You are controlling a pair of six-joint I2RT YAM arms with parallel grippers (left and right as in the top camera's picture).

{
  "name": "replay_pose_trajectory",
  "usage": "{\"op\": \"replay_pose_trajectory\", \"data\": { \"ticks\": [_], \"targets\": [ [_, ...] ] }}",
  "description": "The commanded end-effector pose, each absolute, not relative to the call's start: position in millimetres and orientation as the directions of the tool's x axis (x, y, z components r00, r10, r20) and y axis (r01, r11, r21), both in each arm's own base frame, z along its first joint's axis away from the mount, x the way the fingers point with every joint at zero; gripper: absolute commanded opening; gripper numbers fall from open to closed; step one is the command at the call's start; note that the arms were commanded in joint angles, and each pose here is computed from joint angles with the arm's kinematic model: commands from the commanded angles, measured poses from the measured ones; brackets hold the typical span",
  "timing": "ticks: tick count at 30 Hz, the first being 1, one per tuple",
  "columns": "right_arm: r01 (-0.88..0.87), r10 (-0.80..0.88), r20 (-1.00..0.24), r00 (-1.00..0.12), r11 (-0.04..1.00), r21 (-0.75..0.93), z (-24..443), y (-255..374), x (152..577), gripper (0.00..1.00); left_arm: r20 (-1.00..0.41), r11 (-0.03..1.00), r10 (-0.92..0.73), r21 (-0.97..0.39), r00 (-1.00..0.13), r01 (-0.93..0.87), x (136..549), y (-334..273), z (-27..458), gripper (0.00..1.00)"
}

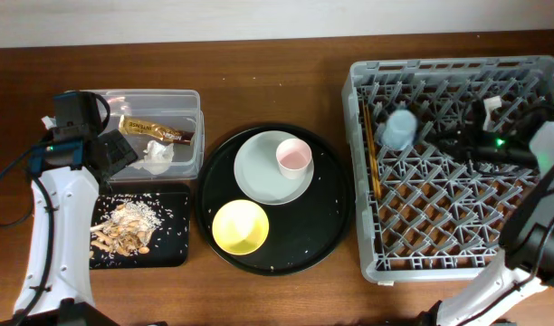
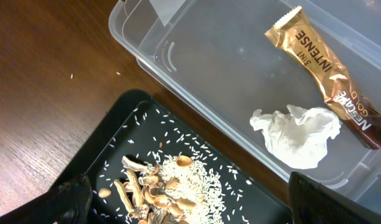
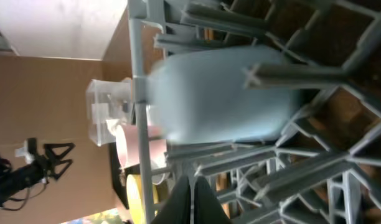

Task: Sort waste into correct bins and load items into the dishwasher rack
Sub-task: 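Carry the blue cup to the rack and set it upside down, then reach the right gripper to the pink cup and grasp it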

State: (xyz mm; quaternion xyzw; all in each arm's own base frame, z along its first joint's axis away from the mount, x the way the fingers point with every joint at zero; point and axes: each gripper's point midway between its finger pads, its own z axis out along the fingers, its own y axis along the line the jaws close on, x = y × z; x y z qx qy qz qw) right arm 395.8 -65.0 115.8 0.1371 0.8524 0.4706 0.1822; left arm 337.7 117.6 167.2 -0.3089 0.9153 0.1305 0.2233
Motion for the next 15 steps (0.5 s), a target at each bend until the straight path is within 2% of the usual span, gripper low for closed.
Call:
{"op": "replay_pose_trajectory", "data": {
  "ticks": [1, 5, 9, 10, 13, 15],
  "targets": [
    [0.042, 0.378, -0.262, -0.888, 0.633, 0.773, 145.3, -66.8, 390.8, 0.06, -0.516, 0.775, -0.498, 0.096, -0.697, -0.624, 339.2, 119.6, 177.9, 0.99],
    [-0.007, 0.261, -0.363, -0.895, 0.803, 0.596, 171.6, -48.6, 389.3, 0.07, -0.516, 0.775, -0.498, 0.096, -0.697, -0.624, 339.2, 119.6, 177.9, 1.0],
    [-0.254, -0.024, -0.444, -0.896, 0.848, 0.465, 192.0, 47.7, 386.1, 0.13, -0.516, 0.775, -0.498, 0.096, -0.697, -0.624, 339.2, 119.6, 177.9, 0.99],
    [-0.329, -0.13, -0.439, -0.889, 0.849, 0.415, 187.7, 81.0, 380.4, 0.17, -0.516, 0.775, -0.498, 0.096, -0.697, -0.624, 339.2, 119.6, 177.9, 0.99],
    [-0.466, -0.308, -0.443, -0.842, 0.829, 0.309, 180.4, 136.5, 369.3, 0.29, -0.516, 0.775, -0.498, 0.096, -0.697, -0.624, 339.2, 119.6, 177.9, 1.0],
    [-0.556, -0.41, -0.468, -0.783, 0.799, 0.23, 179.6, 172.2, 363.9, 0.5, -0.516, 0.775, -0.498, 0.096, -0.697, -0.624, 339.2, 119.6, 177.9, 1.0]
  ]
}}
